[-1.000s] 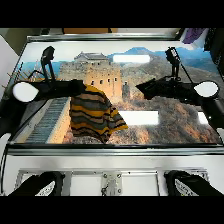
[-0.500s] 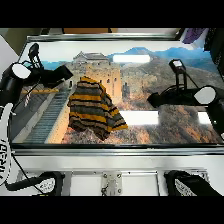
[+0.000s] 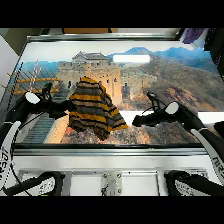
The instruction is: Fold the clothes and pants, and hang the long-sleeved shirts on hangers.
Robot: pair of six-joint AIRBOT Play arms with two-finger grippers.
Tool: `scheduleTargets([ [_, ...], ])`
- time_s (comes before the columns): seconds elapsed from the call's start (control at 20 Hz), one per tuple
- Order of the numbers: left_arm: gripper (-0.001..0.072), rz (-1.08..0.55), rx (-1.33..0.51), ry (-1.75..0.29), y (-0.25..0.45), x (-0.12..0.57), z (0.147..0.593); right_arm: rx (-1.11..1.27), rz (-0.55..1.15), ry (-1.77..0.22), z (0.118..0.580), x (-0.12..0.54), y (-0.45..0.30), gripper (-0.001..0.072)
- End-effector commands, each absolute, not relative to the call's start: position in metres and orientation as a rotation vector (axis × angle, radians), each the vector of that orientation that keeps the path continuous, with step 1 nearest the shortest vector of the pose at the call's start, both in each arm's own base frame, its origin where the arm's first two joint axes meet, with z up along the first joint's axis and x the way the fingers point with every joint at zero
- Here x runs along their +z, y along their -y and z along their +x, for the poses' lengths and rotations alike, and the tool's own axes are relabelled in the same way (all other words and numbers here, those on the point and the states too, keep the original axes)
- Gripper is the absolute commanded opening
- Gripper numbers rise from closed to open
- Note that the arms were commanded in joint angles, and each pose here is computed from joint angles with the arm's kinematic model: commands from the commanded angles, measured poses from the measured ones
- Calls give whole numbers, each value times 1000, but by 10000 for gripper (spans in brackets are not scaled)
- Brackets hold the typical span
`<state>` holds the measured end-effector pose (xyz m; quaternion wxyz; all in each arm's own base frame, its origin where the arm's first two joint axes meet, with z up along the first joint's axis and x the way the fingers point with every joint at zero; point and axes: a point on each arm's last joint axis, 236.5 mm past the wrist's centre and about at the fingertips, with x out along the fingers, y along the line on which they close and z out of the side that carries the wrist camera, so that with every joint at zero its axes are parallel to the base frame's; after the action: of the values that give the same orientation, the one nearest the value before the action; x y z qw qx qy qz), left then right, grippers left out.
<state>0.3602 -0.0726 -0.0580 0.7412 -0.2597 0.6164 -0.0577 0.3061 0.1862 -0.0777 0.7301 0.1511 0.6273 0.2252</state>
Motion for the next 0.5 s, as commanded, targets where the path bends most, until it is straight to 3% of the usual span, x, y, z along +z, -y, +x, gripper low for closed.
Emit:
scheduleTargets([
  [0.0,669,-630,-121,-1405,83,-83,352,508,390,-1382,304,-103,-230,715],
  [0.15,669,-617,-130,-1411,90,-88,352,515,390,-1333,309,-106,-253,707],
  [0.2,668,-612,-132,-1403,92,-87,354,519,380,-1320,311,-107,-258,663],
  [0.25,605,-613,-131,-1403,94,-87,354,526,372,-1315,311,-108,-263,564],
  [0.3,406,-609,-136,-1406,97,-87,354,530,366,-1310,313,-108,-266,489],
  [0.35,202,-607,-140,-1407,99,-87,353,534,361,-1298,317,-106,-268,338],
  [0.4,18,-599,-152,-1412,102,-85,352,553,333,-1275,323,-102,-268,93],
  [0.45,13,-592,-170,-1424,106,-81,351,571,271,-1238,333,-92,-262,17],
])
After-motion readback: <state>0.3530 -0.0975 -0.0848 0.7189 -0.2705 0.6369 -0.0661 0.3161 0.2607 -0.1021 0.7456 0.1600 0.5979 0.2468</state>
